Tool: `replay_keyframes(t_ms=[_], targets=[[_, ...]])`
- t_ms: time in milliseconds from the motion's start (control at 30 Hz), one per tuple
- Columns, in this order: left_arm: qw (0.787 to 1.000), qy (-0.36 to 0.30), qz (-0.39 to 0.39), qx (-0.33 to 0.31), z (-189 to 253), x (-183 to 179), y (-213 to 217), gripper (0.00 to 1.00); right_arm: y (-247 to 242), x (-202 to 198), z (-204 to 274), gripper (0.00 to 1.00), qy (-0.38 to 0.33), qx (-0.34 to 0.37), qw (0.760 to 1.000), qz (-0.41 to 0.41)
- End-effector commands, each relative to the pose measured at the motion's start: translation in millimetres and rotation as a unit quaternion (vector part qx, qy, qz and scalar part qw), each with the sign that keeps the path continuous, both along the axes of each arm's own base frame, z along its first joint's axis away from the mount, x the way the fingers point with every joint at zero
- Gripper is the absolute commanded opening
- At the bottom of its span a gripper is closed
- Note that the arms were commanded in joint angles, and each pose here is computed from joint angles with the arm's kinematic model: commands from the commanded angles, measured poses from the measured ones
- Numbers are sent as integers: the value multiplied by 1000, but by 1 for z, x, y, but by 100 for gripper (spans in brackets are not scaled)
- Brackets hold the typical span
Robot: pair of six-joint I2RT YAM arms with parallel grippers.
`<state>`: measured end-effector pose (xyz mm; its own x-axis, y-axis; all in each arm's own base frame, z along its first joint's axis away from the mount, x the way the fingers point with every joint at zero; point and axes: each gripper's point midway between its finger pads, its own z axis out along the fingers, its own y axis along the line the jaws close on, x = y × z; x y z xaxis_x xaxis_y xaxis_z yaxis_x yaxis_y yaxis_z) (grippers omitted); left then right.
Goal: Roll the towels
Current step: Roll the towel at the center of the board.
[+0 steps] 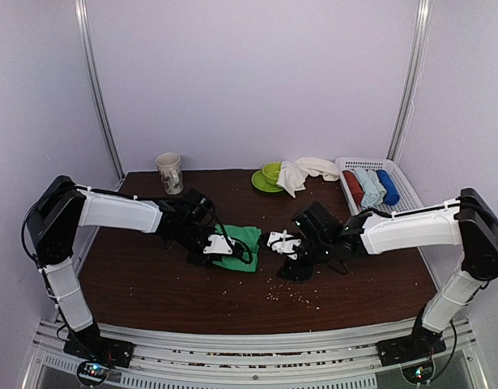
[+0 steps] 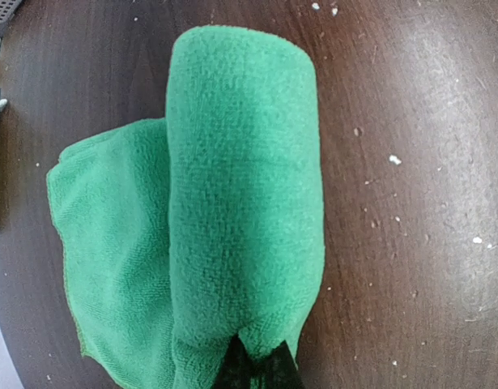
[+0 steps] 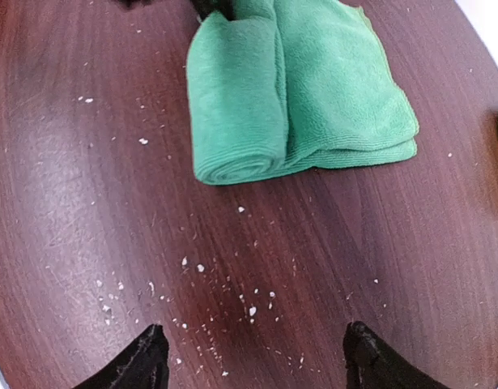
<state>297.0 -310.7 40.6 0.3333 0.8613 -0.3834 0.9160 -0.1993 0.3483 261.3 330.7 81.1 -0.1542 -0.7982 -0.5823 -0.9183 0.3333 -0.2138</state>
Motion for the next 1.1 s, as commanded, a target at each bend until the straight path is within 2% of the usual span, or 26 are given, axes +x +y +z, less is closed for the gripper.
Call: replay_keyframes(t_ms=[0, 233, 467, 833, 967, 1067], targets=[[992, 121, 8, 38, -26, -30, 17, 0, 11, 8, 32, 75, -151, 17, 988, 14], [980, 194, 17, 44, -26, -25, 16, 0, 39, -14, 26, 75, -262, -17, 963, 54], [968, 245, 26, 47, -31, -21, 20, 0, 74, -1, 11, 74, -330, -68, 941, 43], [957, 284, 31, 57, -41, -18, 27, 0, 103, 26, -17, 73, -367, -141, 919, 35], [955, 289, 30, 59, -43, -19, 28, 0, 106, 34, -29, 70, -362, -162, 918, 33], [954, 292, 28, 62, -45, -21, 30, 0, 105, 40, -37, 63, -356, -174, 918, 30]])
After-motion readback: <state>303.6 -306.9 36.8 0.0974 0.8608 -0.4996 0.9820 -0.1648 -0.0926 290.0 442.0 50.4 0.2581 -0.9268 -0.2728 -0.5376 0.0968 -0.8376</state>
